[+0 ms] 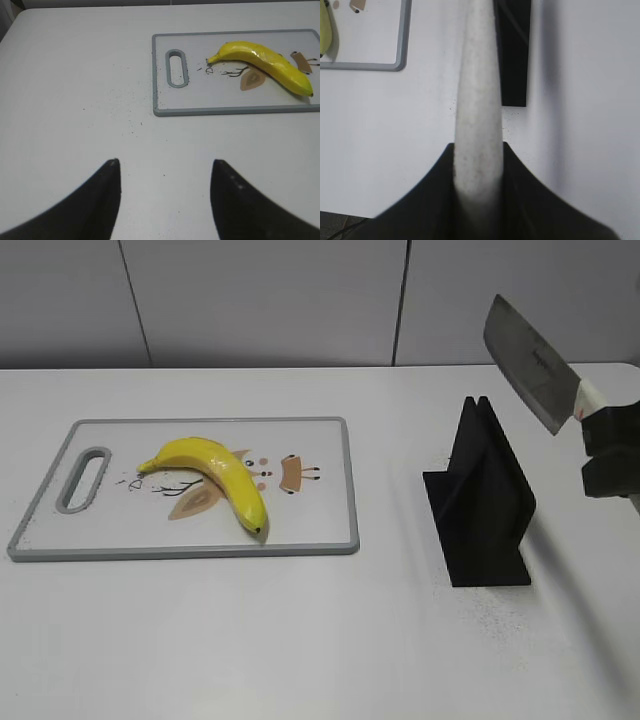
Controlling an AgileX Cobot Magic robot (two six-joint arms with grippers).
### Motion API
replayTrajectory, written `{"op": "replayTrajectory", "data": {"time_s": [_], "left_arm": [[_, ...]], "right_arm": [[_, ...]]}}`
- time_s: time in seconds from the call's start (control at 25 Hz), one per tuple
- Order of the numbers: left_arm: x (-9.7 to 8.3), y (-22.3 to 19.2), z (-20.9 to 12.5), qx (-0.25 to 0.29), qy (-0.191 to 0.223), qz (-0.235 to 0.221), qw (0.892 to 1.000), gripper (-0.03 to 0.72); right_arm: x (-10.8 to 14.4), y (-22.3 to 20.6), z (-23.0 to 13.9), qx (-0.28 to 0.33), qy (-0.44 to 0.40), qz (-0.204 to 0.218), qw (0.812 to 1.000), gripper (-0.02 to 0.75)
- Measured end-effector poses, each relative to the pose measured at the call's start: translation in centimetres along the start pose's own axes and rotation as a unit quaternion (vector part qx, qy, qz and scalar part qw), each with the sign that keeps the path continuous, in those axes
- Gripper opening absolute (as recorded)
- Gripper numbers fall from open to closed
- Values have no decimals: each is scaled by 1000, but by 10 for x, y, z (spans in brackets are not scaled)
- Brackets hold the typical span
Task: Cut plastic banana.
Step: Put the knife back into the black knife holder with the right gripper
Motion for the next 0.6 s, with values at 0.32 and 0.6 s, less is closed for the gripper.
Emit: {"op": "replayTrajectory", "data": {"time_s": [0.32, 0.6], "left_arm": [[0, 0, 0, 0, 0, 0, 1000, 557], [0, 0, 0, 0, 0, 0, 1000, 548]], "right_arm": [[-1, -27, -2, 32, 1, -21, 999, 162], [-3, -47, 2, 35, 13, -34, 999, 162]]}}
Point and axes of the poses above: a point on each arm's last joint axis where the gripper is mounted, y pointing back along that axis away from the gripper, x along the wrist's bending axis when the last joint is at zero, z = x × y, the point moved 8 cm from there along -y, pointing out along that axis toward the gripper, and after that the axes turned 8 degrees about -y, right-handed, at the moved point
